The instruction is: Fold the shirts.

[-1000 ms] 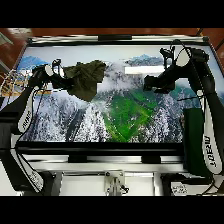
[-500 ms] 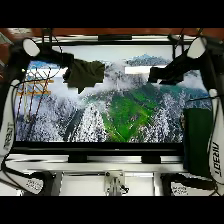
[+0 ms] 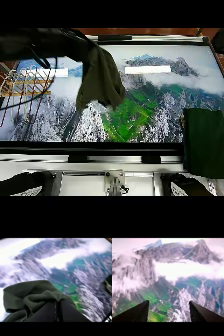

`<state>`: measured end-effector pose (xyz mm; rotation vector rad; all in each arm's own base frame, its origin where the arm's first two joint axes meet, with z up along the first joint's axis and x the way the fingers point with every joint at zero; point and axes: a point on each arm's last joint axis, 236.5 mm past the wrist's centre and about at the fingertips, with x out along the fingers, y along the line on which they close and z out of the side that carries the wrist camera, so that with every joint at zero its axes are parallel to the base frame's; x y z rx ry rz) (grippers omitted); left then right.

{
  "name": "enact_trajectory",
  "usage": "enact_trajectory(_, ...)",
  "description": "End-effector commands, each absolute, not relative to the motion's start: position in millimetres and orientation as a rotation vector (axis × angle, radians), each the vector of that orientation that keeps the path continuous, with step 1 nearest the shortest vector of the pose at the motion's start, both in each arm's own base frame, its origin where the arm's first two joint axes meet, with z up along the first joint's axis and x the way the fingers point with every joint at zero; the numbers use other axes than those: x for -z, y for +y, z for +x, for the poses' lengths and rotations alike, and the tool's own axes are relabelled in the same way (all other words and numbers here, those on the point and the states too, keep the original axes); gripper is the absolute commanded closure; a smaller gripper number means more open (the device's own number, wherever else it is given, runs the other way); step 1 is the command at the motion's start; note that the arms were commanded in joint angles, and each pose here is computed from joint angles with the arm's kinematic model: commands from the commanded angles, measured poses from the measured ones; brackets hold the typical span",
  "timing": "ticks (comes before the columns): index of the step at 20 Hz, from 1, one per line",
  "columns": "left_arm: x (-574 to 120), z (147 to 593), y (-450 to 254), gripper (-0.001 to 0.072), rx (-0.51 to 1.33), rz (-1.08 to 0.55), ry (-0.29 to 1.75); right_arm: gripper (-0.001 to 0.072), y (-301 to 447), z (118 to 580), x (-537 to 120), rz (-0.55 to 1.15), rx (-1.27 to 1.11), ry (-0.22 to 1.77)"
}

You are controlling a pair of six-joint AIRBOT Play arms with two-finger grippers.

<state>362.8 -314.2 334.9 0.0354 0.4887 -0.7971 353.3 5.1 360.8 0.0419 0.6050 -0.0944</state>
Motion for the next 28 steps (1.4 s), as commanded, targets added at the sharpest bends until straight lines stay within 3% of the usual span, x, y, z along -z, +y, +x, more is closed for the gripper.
enact_trajectory(1, -282.8, 320.3, -379.6, 0.0679, 0.935, 0.05, 0.634, 0.0083, -12.1, 317.6, -368.5, 0.04, 0.152, 0.621)
enact_trajectory(3, -226.1, 297.6, -425.9, 0.064, 1.019, 0.083, 0.767, 0.0083, -11.9, 315.9, -355.2, 0.035, 0.157, 0.682)
enact_trajectory(4, -199.9, 289.9, -443.8, 0.0304, 1.041, 0.106, 0.822, 0.0083, -11.7, 317.1, -349.6, 0.027, 0.158, 0.705)
enact_trajectory(5, -178.5, 287.4, -450.9, 0.0054, 1.036, 0.118, 0.878, 0.0083, -11.4, 318.6, -343.2, 0.016, 0.158, 0.732)
enact_trajectory(9, -129.4, 337.6, -355.6, 0.0108, 0.79, 0.241, 1.09, 0.0083, -16.7, 309.8, -300.3, -0.09, 0.164, 0.957)
enact_trajectory(10, -120.5, 347.0, -321.1, 0.0117, 0.729, 0.221, 1.177, 0.0083, -19.3, 310.6, -289.8, -0.11, 0.175, 1.003)
enact_trajectory(11, -112.3, 352.3, -287.9, 0.0176, 0.679, 0.176, 1.264, 0.0083, -18.3, 311.5, -279.3, -0.115, 0.173, 1.035)
enact_trajectory(12, -106.5, 354.5, -263.8, 0.0175, 0.657, 0.117, 1.316, 0.0084, -16.2, 310.8, -261.7, -0.124, 0.164, 1.09)
enact_trajectory(14, -88.6, 348.5, -219.3, 0.0151, 0.615, 0.003, 1.382, 0.0084, -6.4, 302.2, -213.4, -0.141, 0.118, 1.24)
enact_trajectory(16, -51.0, 321.0, -178.4, 0.0011, 0.54, -0.107, 1.479, 0.0083, 15.2, 286.4, -153.8, -0.129, 0.017, 1.413)
enact_trajectory(21, 44.5, 254.7, -184.3, 0.0014, 0.565, -0.403, 1.577, 0.0083, 92.6, 282.2, -47.2, 0.083, -0.261, 1.551)
enact_trajectory(28, 86.1, 278.7, -220.3, 0.0033, 0.525, -0.519, 1.518, 0.0083, 100.7, 284.2, -2.6, 0.138, -0.241, 1.686)
